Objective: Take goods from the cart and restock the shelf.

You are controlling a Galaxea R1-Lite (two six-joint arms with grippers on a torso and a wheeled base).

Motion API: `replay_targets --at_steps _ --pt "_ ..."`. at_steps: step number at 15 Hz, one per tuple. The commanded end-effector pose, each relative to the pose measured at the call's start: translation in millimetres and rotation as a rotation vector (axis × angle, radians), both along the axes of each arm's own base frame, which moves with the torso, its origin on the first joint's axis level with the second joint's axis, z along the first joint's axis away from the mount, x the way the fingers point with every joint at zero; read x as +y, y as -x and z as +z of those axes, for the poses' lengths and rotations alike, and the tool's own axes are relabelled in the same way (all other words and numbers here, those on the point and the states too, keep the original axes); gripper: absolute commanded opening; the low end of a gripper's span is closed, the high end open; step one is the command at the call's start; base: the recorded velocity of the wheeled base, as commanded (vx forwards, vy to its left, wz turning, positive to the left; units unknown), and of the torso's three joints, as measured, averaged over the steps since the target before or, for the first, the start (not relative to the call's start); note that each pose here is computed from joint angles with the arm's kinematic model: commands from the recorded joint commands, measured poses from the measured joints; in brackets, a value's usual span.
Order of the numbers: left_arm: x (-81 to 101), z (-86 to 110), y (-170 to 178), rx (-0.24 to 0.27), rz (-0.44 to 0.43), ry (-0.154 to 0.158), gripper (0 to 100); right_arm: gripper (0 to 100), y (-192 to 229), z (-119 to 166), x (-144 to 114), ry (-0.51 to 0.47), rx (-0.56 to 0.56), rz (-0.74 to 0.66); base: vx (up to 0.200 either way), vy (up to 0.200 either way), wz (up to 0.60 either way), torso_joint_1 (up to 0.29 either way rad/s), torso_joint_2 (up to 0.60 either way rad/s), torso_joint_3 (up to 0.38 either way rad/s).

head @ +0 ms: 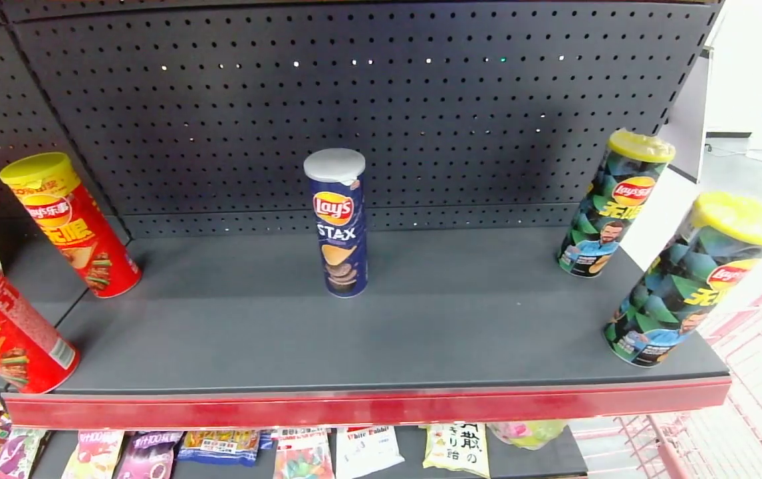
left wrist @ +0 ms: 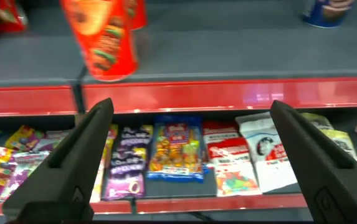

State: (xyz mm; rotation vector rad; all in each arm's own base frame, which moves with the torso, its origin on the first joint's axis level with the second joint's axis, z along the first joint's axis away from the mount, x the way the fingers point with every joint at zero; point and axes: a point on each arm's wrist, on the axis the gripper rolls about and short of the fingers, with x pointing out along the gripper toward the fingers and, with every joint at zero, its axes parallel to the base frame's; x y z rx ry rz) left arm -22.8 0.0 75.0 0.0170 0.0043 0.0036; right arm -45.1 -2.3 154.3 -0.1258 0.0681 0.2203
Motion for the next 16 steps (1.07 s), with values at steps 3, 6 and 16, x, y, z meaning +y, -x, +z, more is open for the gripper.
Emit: replay_targets --at_steps 3,6,16 --pt "0.0 0.1 0.0 -0.001 -0.001 -0.001 100 0 -0.6 -0.2 0.0 0.001 0.004 0.001 0.0 0.067 0.0 0.002 0.0 0.001" --pt "0.0 0.0 0.0 0.0 -0.001 -0.001 100 0 -0.9 -2.3 0.1 0.001 0.009 0.002 0.067 0.0 0.0 0.002 0.0 0.004" --pt "0.0 0.3 -1.0 0.014 -0.005 -0.001 100 0 -4.2 0.6 -4.1 0.002 0.022 0.143 0.04 0.0 0.0 0.0 0.0 0.0"
